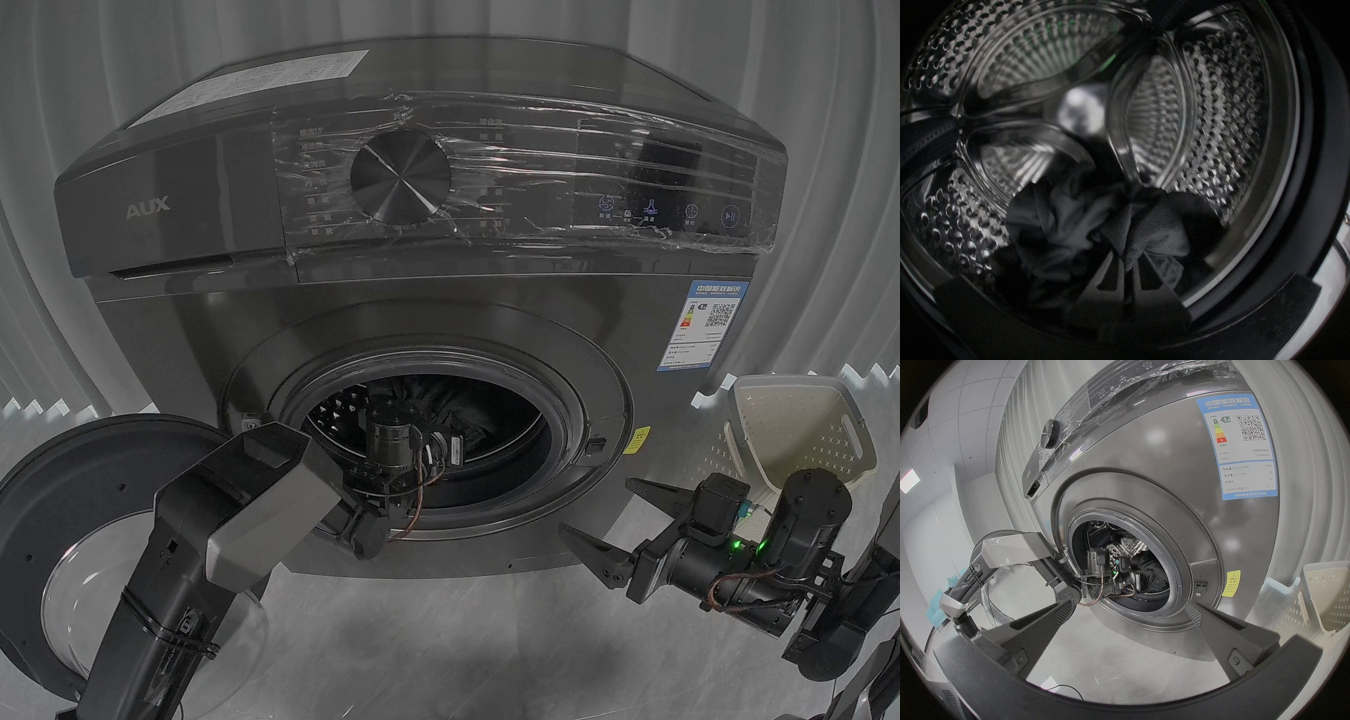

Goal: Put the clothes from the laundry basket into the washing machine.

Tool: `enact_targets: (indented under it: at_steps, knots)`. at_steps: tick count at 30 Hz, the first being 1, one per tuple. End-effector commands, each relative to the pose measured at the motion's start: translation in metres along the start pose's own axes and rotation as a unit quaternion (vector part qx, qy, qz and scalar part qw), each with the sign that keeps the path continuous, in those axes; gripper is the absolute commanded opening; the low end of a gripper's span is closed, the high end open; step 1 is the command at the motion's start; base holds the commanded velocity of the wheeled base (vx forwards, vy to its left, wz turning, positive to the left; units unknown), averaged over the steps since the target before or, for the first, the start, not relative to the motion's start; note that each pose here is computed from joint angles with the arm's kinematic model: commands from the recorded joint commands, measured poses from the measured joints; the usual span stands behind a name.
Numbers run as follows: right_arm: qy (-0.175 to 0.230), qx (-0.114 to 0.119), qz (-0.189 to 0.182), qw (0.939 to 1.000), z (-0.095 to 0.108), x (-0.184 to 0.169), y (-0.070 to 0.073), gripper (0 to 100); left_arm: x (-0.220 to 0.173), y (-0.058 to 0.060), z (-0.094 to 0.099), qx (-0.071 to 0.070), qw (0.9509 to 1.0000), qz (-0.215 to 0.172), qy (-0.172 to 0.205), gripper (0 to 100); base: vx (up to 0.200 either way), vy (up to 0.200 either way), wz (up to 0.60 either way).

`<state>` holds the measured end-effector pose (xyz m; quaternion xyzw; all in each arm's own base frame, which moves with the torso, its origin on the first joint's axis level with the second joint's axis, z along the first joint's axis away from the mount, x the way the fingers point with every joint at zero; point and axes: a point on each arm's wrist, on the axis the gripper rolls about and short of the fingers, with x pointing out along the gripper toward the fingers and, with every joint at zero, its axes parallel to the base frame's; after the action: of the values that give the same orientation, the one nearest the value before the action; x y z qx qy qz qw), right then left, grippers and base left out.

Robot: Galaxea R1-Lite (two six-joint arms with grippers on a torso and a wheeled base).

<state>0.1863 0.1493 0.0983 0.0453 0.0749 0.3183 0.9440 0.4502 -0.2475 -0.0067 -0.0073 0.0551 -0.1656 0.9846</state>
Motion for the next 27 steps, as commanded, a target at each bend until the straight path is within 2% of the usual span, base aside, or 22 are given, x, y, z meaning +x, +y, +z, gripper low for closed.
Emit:
enact_targets:
  at_steps: [1,6,17,18,22,24,25,27]
  knots:
    - [-0.002,0.0,0.001,1.0,0.001,0.0,0.0,100,0.022,0.013,0.008,-0.014,0.9973,0.042,-0.059,0,0.0,0.0,0.0]
    - [-0.003,0.0,0.001,1.0,0.001,0.0,0.001,100,0.027,0.02,0.02,-0.018,0.9954,0.049,-0.08,0,0.0,0.0,0.0]
    - [-0.002,0.0,0.003,1.0,0.001,0.0,0.002,100,0.028,0.023,0.02,-0.017,0.9951,0.052,-0.082,0,0.0,0.0,0.0]
    - [-0.003,0.0,0.003,1.0,0.001,0.0,0.002,100,0.027,0.022,0.021,-0.018,0.9953,0.052,-0.08,100,0.0,0.0,0.0]
    - [-0.002,0.0,0.003,1.0,0.001,0.0,0.002,100,0.022,0.016,0.021,-0.028,0.9959,0.045,-0.074,100,0.0,0.0,0.0]
    - [-0.002,0.0,0.003,1.0,0.001,0.0,0.002,100,0.017,0.014,0.025,-0.029,0.9962,0.043,-0.07,100,0.0,0.0,0.0]
    - [-0.003,0.0,0.003,1.0,0.001,0.0,0.002,100,0.007,0.006,0.03,-0.028,0.9971,0.035,-0.061,100,0.0,0.0,0.0]
    - [-0.005,0.0,0.003,1.0,0.002,-0.001,0.001,100,-0.004,-0.001,0.034,-0.025,0.9979,0.027,-0.052,100,0.0,0.0,0.0]
